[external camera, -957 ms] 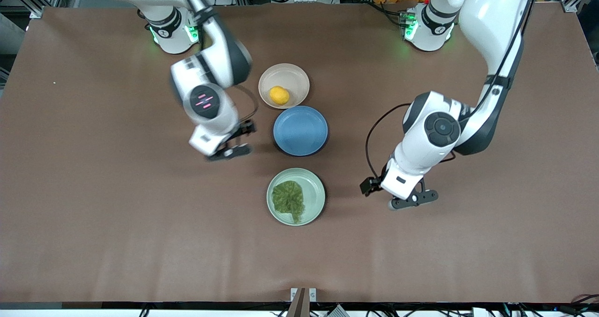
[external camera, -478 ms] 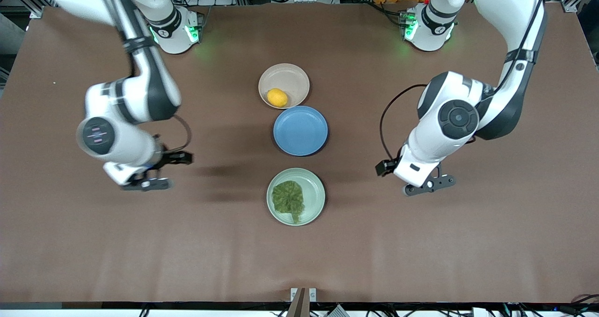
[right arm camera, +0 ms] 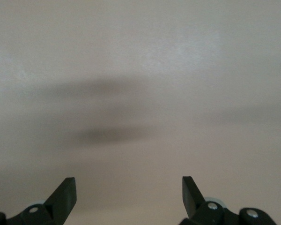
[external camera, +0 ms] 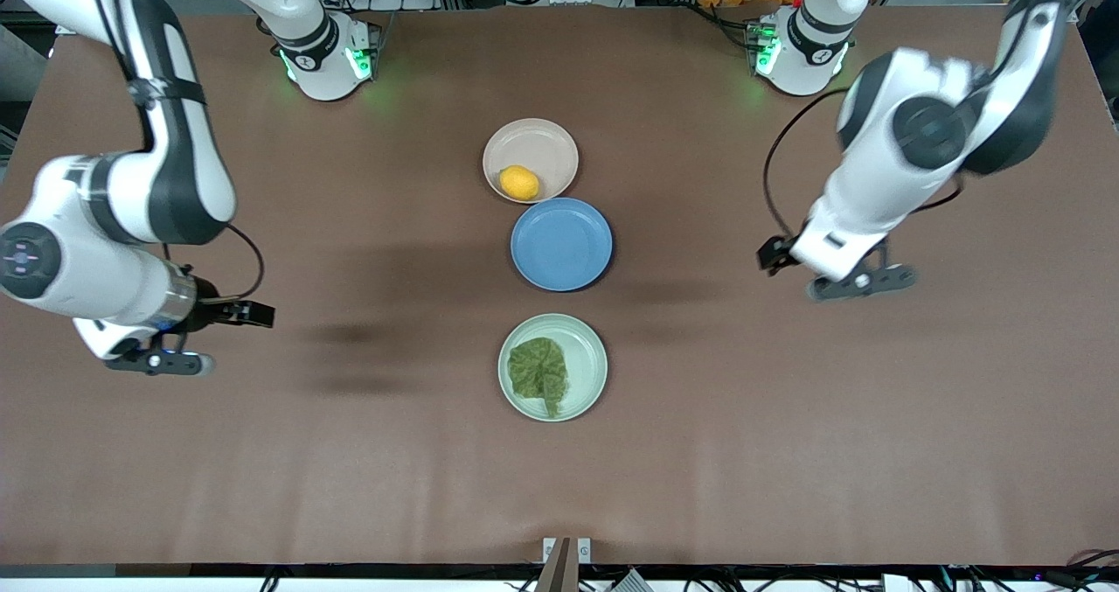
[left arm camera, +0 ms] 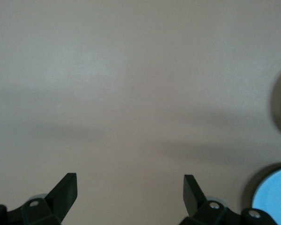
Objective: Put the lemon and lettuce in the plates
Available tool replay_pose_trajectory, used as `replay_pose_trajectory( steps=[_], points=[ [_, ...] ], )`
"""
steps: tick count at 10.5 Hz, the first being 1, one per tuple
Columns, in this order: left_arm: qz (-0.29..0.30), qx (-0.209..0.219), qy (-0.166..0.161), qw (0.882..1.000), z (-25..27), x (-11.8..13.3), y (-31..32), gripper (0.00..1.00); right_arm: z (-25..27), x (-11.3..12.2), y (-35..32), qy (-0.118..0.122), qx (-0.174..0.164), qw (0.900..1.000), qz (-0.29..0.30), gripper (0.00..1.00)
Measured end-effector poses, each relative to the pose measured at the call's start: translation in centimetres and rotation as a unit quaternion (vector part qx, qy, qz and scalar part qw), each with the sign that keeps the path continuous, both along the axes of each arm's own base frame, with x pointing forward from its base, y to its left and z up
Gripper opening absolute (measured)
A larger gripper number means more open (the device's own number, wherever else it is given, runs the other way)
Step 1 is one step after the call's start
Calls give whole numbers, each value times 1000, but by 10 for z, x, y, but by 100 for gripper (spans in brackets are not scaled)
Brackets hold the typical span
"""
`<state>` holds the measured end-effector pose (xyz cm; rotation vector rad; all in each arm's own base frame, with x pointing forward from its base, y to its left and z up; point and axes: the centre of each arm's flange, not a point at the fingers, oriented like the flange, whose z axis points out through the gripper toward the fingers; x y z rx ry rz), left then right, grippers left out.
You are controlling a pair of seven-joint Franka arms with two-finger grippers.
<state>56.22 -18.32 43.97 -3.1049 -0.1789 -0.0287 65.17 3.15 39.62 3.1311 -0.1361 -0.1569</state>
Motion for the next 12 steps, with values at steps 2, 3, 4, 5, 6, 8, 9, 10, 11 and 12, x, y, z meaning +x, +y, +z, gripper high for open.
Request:
replay_pose_trajectory(
  steps=[2, 3, 4, 5, 6, 8, 9, 10, 11, 12],
  points=[
    [-28, -9, -18, 999, 42, -9, 41, 100, 43, -2, -10, 10, 3, 1000, -7, 100],
    [-34, -11, -33, 999, 61, -11, 59, 100, 69, -5, -14, 7, 5, 1000, -9, 100],
    [-40, -11, -42, 998, 76, -12, 69, 100, 93, -10, -19, -2, 7, 1000, -12, 100],
    [-47, -10, -36, 998, 87, -15, 72, 100, 115, -18, -24, -9, 10, 1000, -15, 100],
    [-54, -8, -29, 998, 96, -15, 72, 100, 135, -26, -28, -16, 12, 1000, -18, 100],
    [-70, -5, -13, 997, 116, -17, 79, 100, 173, -41, -34, -37, 17, 999, -20, 100],
    [-77, -3, -3, 997, 127, -18, 84, 100, 191, -48, -37, -49, 19, 998, -22, 100],
    [-82, -2, 10, 997, 139, -20, 87, 100, 209, -55, -42, -62, 21, 998, -25, 100],
    [-84, -1, 19, 996, 149, -21, 88, 100, 225, -62, -45, -75, 22, 997, -27, 100],
    [-85, 0, 24, 996, 154, -22, 87, 100, 237, -68, -48, -84, 22, 996, -28, 100]
  ],
)
